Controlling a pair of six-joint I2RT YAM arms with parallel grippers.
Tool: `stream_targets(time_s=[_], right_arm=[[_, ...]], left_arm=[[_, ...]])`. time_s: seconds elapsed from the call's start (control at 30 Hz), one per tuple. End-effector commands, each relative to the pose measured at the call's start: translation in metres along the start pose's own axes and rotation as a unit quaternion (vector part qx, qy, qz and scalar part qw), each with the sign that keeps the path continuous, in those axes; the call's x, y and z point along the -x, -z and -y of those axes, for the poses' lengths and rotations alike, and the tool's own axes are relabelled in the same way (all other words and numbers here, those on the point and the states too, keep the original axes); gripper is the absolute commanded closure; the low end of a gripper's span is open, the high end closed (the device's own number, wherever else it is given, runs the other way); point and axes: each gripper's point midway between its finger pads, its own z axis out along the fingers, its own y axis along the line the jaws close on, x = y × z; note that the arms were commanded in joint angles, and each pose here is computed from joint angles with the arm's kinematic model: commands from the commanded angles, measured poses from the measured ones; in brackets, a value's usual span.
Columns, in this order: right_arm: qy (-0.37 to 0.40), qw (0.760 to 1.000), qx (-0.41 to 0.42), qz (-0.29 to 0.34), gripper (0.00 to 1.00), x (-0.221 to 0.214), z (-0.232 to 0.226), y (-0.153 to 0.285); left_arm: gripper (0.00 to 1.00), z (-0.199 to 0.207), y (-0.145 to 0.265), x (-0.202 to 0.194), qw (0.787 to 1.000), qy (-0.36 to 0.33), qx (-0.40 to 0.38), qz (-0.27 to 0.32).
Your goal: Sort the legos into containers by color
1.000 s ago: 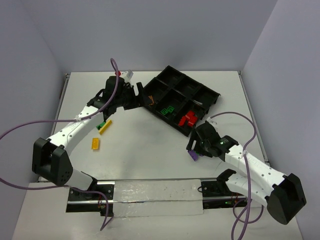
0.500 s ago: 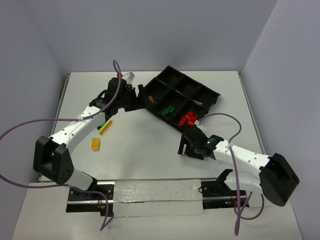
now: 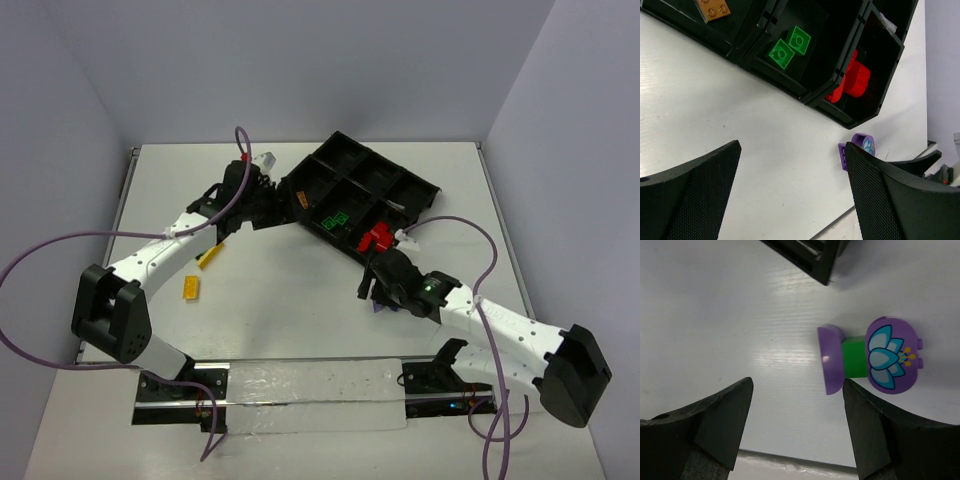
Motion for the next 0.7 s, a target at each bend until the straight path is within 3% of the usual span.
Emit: stream_targets(time_s=[0.0, 0.27, 0.43, 0.67], right_arm=[[0.003, 0.995, -0.087, 0.047, 0.22, 0.022, 0.03, 0.004], [0.017, 0.994, -0.096, 0.039, 0.18, 0.036, 0.037, -0.002], [0.034, 0.992, -0.115, 0.036, 0.03, 0.045, 0.038, -0.011], [0.048, 0.996, -0.075, -0.002, 0.01, 0.034, 0.032, -0.027]], left_arm=[[0.08, 0.015, 0.0, 0.003, 1.0, -0.019, -0.025, 0.004], [0.08, 0.02, 0.0, -0.003, 0.999, -0.02, -0.028, -0.001], [0.08, 0.024, 0.001, -0.004, 0.999, -0.023, -0.031, -0.001], [0.08, 0.024, 0.005, -0.007, 0.999, -0.027, -0.026, 0.0]])
